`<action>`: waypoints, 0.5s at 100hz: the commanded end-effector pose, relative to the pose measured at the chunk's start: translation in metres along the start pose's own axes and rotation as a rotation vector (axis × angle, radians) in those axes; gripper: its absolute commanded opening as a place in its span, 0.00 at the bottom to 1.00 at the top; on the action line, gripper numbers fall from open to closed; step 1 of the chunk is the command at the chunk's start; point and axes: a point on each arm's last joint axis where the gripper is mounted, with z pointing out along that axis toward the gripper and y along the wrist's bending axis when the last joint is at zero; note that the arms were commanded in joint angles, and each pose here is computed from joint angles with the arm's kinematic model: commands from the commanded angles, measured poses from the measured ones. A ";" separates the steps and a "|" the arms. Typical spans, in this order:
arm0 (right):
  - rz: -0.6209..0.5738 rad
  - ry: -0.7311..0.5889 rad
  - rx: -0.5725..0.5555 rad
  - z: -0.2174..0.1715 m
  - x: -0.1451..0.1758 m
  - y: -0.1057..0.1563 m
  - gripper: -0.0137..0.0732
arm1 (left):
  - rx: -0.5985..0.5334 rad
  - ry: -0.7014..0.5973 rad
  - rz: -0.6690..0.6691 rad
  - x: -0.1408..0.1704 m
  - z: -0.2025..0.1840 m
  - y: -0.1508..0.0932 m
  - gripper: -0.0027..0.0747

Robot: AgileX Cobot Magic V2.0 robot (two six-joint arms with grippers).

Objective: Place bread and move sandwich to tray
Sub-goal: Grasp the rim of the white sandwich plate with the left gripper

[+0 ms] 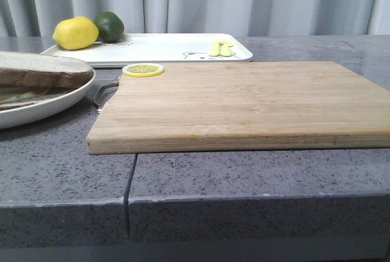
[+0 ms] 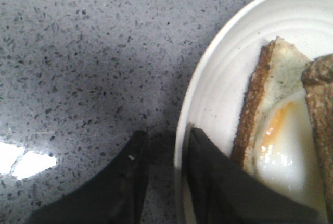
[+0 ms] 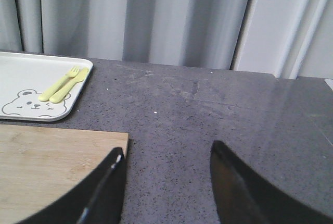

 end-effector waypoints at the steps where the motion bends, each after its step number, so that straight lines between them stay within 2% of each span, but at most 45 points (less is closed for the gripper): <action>1: -0.018 -0.098 0.007 -0.003 -0.015 -0.001 0.60 | 0.022 -0.063 0.007 -0.010 -0.011 -0.005 0.17; 24: -0.017 -0.097 0.006 -0.003 -0.015 -0.001 0.60 | 0.022 -0.063 0.007 -0.010 -0.011 -0.005 0.01; 50: -0.017 -0.097 0.006 -0.003 -0.015 -0.001 0.60 | 0.046 -0.069 -0.027 -0.010 -0.011 -0.007 0.01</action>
